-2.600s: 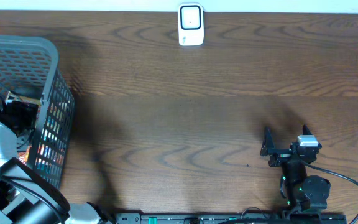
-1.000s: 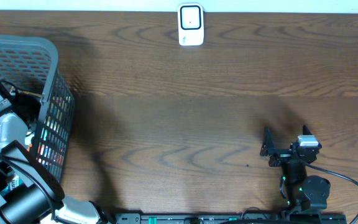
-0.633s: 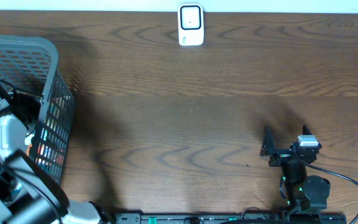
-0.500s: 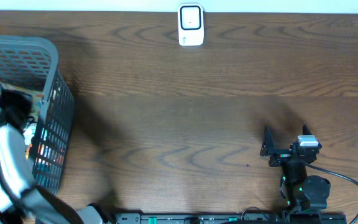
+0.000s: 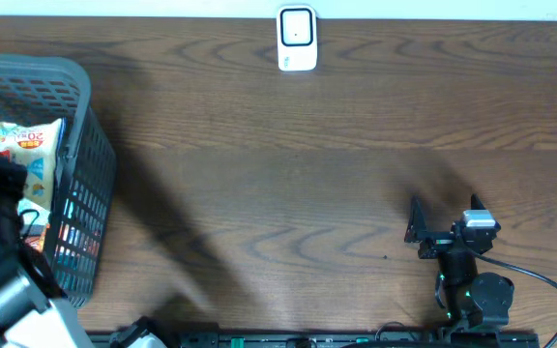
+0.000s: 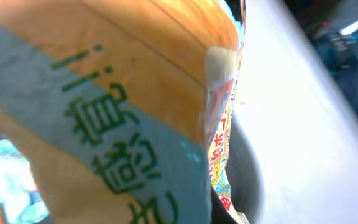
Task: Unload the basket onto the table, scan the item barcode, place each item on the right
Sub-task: 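Grasp the yellow snack bag with the left gripper and lift it out, then place the yellow snack bag on the table center, open left gripper, then reach the left gripper into the basket and grasp the small orange packet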
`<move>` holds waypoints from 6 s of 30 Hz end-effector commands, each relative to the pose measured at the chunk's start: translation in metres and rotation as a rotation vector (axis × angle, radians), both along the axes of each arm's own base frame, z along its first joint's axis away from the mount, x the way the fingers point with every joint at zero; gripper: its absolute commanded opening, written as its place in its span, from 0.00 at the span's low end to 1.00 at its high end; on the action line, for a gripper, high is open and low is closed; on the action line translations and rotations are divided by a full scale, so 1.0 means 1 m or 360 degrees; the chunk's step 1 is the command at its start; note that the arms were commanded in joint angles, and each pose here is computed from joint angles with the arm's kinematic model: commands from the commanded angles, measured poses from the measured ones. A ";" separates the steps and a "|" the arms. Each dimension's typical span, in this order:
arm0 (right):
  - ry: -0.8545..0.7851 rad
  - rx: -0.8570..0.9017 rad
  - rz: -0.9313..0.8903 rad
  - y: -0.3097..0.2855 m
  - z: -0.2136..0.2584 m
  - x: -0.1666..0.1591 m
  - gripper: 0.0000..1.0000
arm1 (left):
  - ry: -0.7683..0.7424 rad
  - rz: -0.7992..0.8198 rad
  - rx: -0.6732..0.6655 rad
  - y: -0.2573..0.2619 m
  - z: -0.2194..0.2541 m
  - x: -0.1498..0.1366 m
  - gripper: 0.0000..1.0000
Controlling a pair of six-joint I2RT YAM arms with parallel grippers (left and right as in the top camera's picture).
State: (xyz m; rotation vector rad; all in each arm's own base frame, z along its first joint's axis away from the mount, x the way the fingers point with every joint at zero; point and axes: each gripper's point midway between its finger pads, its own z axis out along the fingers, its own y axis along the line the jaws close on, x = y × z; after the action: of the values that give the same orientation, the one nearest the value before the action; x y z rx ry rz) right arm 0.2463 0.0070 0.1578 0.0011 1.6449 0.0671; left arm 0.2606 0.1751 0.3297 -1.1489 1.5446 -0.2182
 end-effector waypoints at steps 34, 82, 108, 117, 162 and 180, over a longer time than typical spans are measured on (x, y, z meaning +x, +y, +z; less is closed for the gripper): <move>0.0000 -0.0008 0.0004 0.001 -0.001 0.000 0.99 | 0.0899 -0.1879 -0.0186 -0.268 -0.158 0.048 0.07; 0.0000 -0.0008 0.0004 0.001 -0.001 0.000 0.99 | 0.1456 -0.1684 0.0067 -0.351 -0.273 0.055 1.00; 0.0000 -0.0008 0.0004 0.001 -0.001 0.000 0.99 | 0.0847 -0.0307 -0.0162 -0.056 -0.064 0.007 0.98; 0.0000 -0.0008 0.0004 0.001 -0.001 0.000 0.99 | 0.1084 0.0090 -0.0608 0.006 -0.126 -0.030 0.98; 0.0000 -0.0008 0.0004 0.001 -0.001 0.000 0.99 | 0.1664 0.0253 -0.1018 0.051 -0.283 -0.058 0.52; 0.0000 -0.0008 0.0004 0.001 -0.001 0.000 0.99 | 0.1503 0.0183 -0.1038 0.050 -0.253 -0.039 0.25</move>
State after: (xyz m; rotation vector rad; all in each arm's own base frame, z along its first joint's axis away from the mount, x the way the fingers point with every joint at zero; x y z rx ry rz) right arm 0.2463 0.0070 0.1577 0.0014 1.6453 0.0668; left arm 0.2087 0.2187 0.0536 -2.0784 2.3561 -0.0552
